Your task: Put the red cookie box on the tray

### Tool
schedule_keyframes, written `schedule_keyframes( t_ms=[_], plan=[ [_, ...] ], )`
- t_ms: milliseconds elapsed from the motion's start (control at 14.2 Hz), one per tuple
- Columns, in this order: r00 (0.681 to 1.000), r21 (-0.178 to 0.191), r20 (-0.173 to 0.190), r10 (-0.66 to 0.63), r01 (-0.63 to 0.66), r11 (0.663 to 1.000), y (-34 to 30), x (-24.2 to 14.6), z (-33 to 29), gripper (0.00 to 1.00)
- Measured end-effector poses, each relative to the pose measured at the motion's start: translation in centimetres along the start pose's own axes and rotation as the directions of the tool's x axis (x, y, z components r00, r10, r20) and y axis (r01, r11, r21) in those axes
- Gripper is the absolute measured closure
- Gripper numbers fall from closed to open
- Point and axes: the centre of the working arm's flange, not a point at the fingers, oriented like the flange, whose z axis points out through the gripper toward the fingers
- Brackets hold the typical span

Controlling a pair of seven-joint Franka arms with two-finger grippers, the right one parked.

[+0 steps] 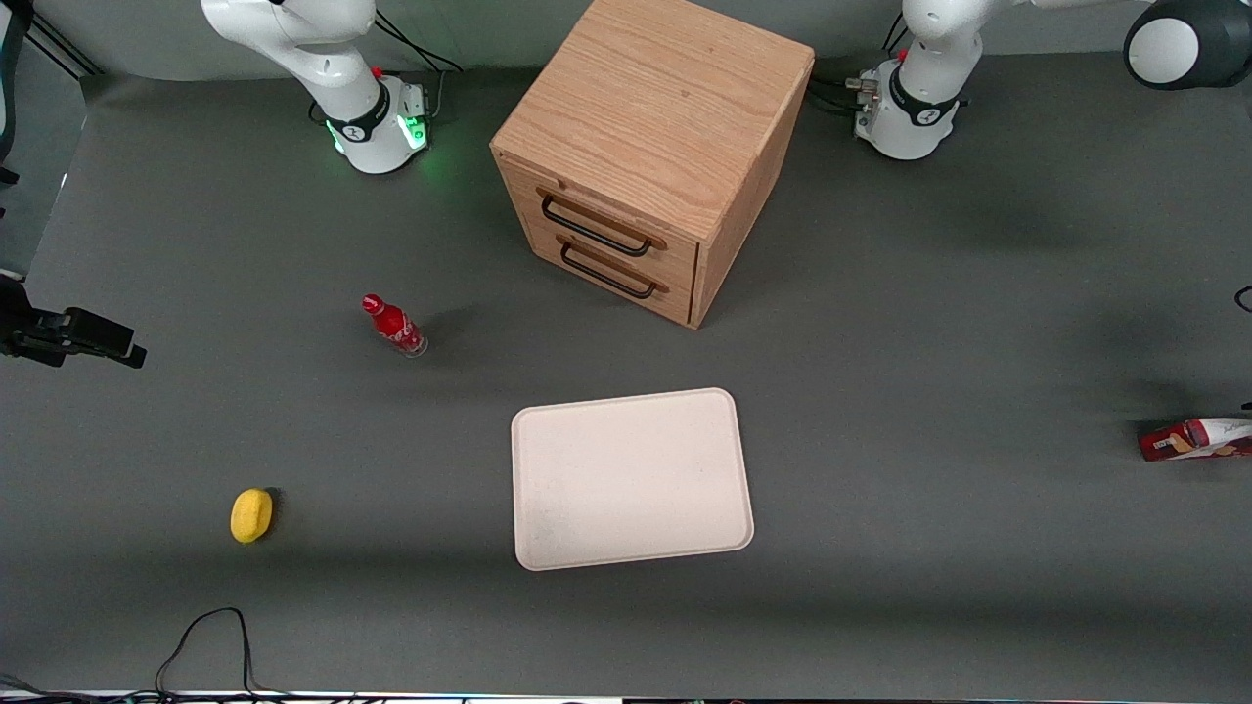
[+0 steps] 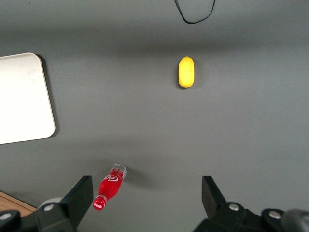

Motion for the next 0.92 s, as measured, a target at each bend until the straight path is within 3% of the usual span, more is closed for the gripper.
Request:
schedule_keyframes(
  t_ms=[282, 424, 918],
  plan=[
    [1.000, 0.006, 0.001, -0.002, 0.002, 1.000, -0.24, 0.11, 0.26, 0.00],
    [1.000, 0.013, 0.004, -0.004, 0.004, 1.000, -0.49, 0.15, 0.59, 0.05],
    [1.000, 0.023, -0.004, 0.021, -0.021, 1.000, -0.70, 0.30, 0.72, 0.81]
  ],
)
